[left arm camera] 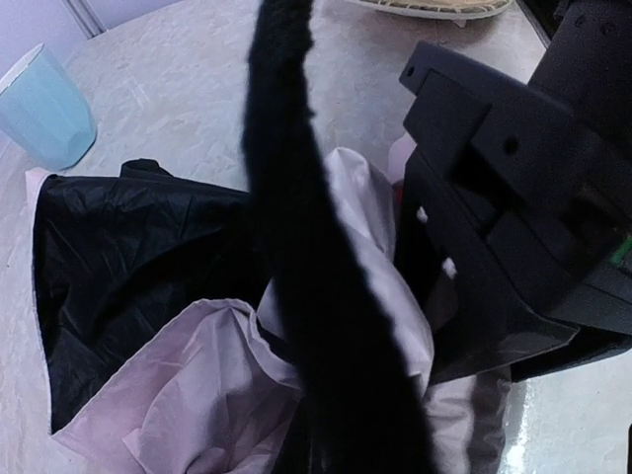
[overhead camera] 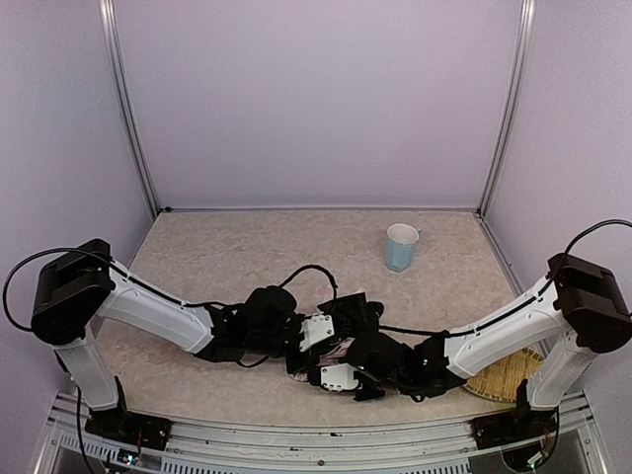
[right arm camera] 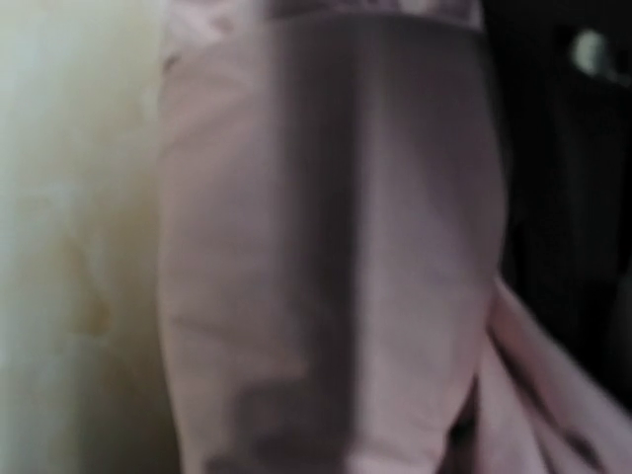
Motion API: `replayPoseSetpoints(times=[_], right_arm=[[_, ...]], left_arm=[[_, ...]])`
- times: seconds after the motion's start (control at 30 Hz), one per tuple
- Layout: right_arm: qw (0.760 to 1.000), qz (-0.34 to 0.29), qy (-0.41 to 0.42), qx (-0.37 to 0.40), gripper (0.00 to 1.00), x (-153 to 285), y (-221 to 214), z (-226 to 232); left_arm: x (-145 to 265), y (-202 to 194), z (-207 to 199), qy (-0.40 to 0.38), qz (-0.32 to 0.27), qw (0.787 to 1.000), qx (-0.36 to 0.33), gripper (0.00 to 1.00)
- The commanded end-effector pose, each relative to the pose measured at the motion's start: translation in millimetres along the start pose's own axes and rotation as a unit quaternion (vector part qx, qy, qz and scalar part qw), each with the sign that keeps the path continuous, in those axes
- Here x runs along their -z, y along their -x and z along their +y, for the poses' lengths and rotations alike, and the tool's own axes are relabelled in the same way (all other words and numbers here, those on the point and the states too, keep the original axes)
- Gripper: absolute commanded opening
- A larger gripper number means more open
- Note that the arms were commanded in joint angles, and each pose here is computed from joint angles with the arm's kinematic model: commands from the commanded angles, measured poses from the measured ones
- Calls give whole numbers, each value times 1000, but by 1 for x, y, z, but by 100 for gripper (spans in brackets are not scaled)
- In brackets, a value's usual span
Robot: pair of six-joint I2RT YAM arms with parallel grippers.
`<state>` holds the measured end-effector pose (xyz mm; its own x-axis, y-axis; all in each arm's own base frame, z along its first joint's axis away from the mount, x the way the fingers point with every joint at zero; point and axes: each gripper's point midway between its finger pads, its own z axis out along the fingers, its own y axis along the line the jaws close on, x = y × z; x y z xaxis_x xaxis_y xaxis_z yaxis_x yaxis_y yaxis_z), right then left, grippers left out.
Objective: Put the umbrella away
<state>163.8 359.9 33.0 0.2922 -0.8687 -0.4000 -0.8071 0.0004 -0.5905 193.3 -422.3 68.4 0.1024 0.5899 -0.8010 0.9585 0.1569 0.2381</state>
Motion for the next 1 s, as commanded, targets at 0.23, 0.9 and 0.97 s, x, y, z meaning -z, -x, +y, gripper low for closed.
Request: replayPoseSetpoints(times=[0.23, 0.9, 0.97], right_arm=[[981, -101, 159, -34, 1, 45, 32, 35], [829, -2, 476, -295, 0, 43, 15, 88], [807, 1, 499, -316, 0, 45, 16, 94]], left_arm=[[-41, -45, -19, -178, 75, 970, 147, 4], [-6, -24, 130, -2, -31, 962, 270, 58], [9, -16, 161, 29, -55, 959, 275, 61]])
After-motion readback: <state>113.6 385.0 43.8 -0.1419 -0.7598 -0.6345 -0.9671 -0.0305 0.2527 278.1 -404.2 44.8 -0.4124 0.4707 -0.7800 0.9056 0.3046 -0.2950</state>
